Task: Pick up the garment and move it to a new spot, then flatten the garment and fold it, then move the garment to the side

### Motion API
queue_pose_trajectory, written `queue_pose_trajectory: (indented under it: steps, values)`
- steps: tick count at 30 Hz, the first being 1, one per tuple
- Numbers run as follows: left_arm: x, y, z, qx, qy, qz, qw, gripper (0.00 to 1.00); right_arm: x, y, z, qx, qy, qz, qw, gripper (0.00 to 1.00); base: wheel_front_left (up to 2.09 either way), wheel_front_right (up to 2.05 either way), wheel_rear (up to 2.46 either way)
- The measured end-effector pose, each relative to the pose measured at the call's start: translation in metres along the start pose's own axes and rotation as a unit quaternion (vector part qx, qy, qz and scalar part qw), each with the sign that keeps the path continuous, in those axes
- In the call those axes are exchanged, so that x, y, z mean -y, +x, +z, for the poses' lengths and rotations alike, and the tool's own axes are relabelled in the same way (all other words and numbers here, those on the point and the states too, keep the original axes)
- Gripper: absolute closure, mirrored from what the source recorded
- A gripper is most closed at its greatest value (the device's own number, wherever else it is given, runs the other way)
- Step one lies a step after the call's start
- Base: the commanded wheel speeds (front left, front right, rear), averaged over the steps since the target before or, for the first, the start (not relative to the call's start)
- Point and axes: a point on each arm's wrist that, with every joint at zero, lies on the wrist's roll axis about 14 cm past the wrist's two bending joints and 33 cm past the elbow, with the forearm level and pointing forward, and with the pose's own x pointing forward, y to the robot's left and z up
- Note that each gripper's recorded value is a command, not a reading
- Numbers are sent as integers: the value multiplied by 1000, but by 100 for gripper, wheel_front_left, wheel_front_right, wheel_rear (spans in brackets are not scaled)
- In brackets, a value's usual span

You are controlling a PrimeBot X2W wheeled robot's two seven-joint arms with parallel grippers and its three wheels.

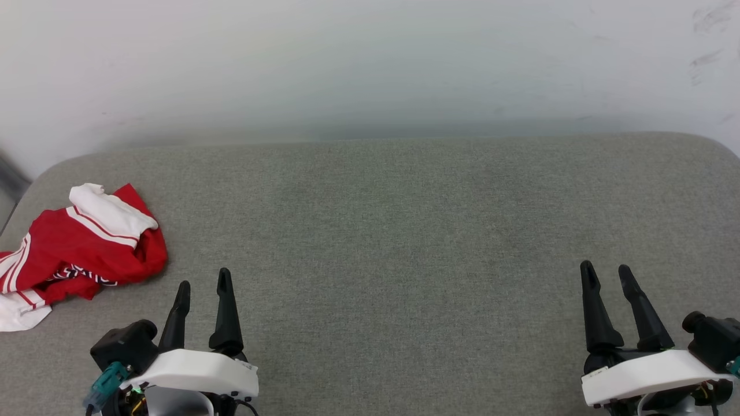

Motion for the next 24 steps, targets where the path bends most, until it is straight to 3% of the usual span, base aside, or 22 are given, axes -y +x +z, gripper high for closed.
queue_pose_trajectory:
  steps: [24]
  values:
    - [10,-6,4,27,98,-22,995,0,-10,-4,1,11,-90,23,996,0,0,0,0]
